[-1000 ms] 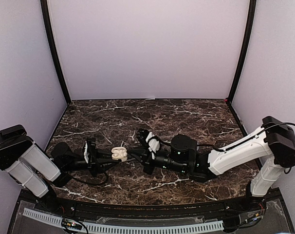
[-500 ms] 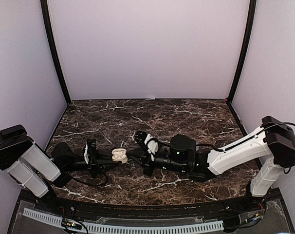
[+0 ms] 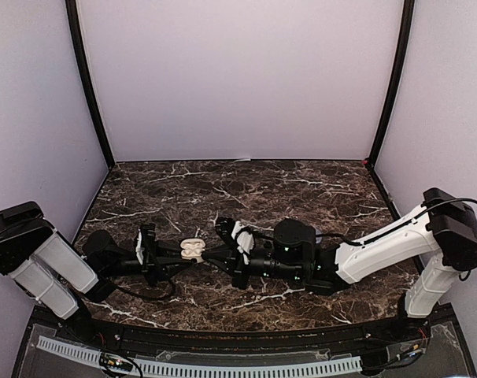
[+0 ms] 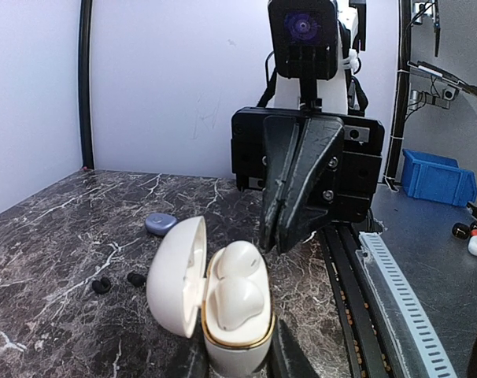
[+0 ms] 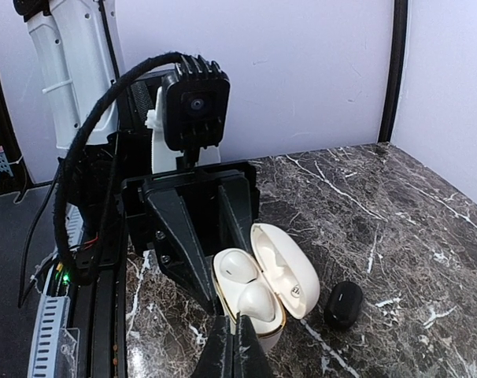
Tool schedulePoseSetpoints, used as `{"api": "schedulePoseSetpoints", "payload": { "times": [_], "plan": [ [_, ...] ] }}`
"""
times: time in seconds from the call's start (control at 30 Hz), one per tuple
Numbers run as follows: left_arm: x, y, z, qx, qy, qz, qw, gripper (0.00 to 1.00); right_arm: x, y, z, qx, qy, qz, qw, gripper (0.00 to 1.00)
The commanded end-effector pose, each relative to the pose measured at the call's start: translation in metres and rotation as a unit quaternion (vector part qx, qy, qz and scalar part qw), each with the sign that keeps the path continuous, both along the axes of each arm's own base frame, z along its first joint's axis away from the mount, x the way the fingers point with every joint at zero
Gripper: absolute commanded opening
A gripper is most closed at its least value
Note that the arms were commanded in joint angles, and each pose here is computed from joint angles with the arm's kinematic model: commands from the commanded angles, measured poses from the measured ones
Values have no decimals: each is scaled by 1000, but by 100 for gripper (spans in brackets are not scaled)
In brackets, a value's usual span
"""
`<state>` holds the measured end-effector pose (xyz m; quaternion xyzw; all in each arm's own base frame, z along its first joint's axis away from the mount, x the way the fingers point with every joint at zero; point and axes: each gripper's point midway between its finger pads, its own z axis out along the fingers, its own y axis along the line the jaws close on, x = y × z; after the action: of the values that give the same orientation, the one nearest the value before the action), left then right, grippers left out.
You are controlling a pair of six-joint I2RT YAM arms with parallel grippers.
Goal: Insert the wireless bluetooth earbuds into the charging case
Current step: Adjust the right earbud in the right side groove of the charging case, then close the charging case with the earbuds.
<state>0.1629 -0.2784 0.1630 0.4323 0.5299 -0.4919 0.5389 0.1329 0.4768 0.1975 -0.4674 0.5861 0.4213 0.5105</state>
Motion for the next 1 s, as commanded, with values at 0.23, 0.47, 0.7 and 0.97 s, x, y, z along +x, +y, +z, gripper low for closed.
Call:
{"api": "schedulePoseSetpoints", "payload": {
  "times": [0.23, 0.47, 0.7, 0.97],
  "plan": [
    [1, -2, 11, -13, -20, -2, 1000, 7, 16, -34, 24, 38, -11, -80, 996, 0],
    [-4, -6, 11, -14, -21, -24, 999, 7, 39, -33, 1, -10, 49, -71, 996, 0],
    [-15, -9, 10, -12, -26, -58, 998, 7, 32, -2, -22, -49, 89, -2, 995, 0],
    [-17, -14, 4, -1, -10, -78, 997, 5, 16, 13, -10, -20, 84, 62, 994, 0]
  ]
}}
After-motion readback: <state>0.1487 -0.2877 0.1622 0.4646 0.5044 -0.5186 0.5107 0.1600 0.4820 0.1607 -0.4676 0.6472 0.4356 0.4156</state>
